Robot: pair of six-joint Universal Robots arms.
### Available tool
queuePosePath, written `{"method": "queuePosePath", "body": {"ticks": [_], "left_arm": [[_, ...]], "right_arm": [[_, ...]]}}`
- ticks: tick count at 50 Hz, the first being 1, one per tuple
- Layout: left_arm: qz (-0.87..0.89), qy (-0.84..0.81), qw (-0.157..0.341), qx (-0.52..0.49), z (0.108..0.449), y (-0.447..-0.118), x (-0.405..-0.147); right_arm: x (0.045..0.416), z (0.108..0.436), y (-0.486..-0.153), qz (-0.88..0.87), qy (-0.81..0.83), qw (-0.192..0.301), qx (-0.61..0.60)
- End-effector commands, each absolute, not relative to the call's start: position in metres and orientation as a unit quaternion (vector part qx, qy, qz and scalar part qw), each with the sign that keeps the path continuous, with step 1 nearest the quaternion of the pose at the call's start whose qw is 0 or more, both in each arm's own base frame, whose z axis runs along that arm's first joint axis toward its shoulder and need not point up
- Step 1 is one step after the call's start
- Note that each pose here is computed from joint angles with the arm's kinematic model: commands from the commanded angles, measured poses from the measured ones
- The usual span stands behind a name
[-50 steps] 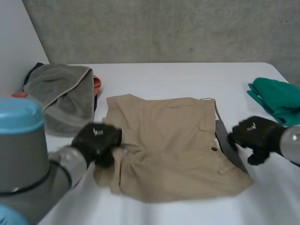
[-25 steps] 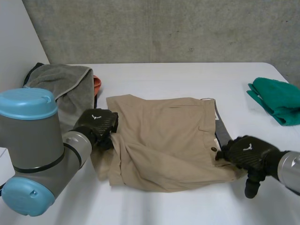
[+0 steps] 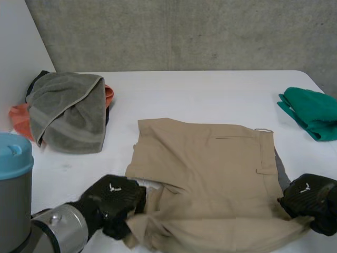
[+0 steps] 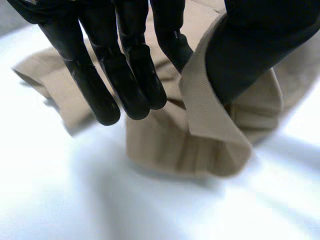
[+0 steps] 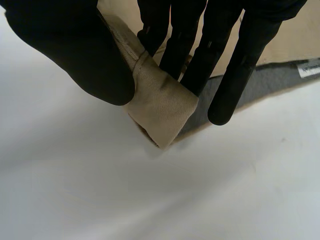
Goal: Fold the laundry.
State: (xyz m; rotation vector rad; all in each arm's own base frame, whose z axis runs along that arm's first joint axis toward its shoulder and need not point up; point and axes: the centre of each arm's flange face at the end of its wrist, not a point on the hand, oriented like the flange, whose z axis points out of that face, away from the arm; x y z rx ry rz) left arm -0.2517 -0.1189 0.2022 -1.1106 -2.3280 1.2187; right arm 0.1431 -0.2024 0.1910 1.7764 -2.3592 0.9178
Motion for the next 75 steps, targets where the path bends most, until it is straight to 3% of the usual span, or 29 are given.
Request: {"method": "queuePosePath", "body": {"ticks": [1, 10, 17, 24, 32, 38, 43, 50, 55, 59, 65, 75], "left_arm": [[0.448, -0.796, 0.115, -0.390, 0.200, -0.148, -0.256], [0.602, -0.728, 0.118, -0.308, 0.213, -0.234, -0.286], [0.661, -0.697, 0.121, -0.251, 0.200, -0.299, -0.305], [0.683, -0.673, 0.127, -0.253, 0.177, -0.342, -0.329], [0.708, -0.654, 0.125, -0.236, 0.162, -0.376, -0.340], [0.716, -0.640, 0.134, -0.243, 0.168, -0.373, -0.348], [0.723, -0.636, 0.129, -0.236, 0.195, -0.360, -0.343], [0.690, -0.669, 0.120, -0.249, 0.226, -0.296, -0.321], [0.626, -0.709, 0.137, -0.294, 0.210, -0.229, -0.311], [0.607, -0.715, 0.148, -0.314, 0.193, -0.208, -0.313], [0.602, -0.723, 0.135, -0.312, 0.165, -0.217, -0.319], [0.593, -0.771, -0.002, -0.231, 0.134, -0.268, -0.290]], "right_arm": [[0.159, 0.206, -0.233, 0.374, -0.771, -0.001, 0.516], [0.196, 0.208, -0.280, 0.489, -0.751, -0.021, 0.443], [0.214, 0.203, -0.331, 0.582, -0.730, 0.004, 0.358], [0.229, 0.177, -0.371, 0.624, -0.708, 0.043, 0.327], [0.241, 0.150, -0.397, 0.652, -0.692, 0.064, 0.302], [0.250, 0.151, -0.403, 0.685, -0.668, 0.062, 0.284], [0.247, 0.175, -0.402, 0.709, -0.655, 0.061, 0.254], [0.235, 0.210, -0.370, 0.680, -0.683, 0.040, 0.265], [0.219, 0.209, -0.331, 0.591, -0.738, 0.025, 0.323], [0.206, 0.200, -0.305, 0.532, -0.770, 0.012, 0.352], [0.194, 0.184, -0.289, 0.513, -0.776, -0.005, 0.367], [0.184, 0.142, -0.296, 0.547, -0.754, -0.001, 0.364]]}}
